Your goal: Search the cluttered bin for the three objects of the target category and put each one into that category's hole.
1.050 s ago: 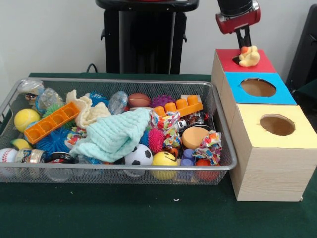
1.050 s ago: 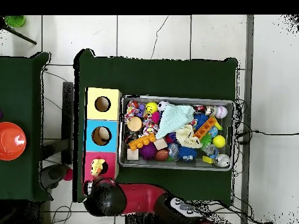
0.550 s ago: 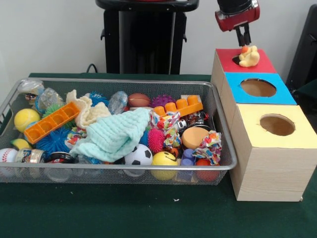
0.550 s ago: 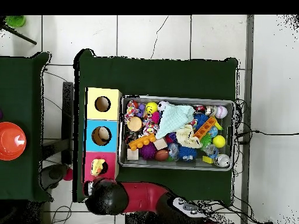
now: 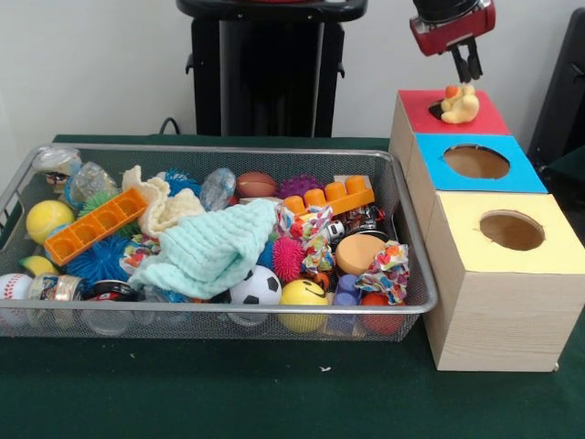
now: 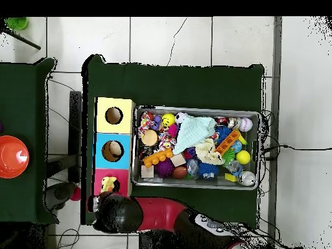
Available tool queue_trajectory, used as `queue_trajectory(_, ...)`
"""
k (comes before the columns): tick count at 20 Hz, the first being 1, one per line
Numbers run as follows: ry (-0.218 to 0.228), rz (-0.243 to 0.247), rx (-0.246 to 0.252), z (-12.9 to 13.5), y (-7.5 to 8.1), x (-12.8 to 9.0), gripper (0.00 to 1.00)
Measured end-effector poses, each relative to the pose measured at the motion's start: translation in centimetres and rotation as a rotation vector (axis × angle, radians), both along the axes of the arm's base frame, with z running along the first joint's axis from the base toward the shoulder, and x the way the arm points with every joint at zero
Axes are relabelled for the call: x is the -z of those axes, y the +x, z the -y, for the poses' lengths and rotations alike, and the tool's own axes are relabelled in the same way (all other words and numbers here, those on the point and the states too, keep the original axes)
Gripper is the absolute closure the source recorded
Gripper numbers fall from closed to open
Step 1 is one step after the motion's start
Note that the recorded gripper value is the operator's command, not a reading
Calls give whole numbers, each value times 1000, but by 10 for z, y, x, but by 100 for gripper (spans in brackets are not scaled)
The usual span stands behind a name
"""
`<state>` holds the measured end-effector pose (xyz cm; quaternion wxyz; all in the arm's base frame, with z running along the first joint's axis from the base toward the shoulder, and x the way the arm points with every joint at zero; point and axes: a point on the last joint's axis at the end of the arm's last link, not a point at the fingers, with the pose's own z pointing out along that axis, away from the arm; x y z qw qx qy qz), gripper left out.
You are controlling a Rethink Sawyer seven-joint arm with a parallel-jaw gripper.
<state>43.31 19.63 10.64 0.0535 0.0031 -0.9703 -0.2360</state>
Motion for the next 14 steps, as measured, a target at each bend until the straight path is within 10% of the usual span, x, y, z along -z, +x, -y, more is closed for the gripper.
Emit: queue_trajectory(14,55,14,-8,-17,11,-12,100)
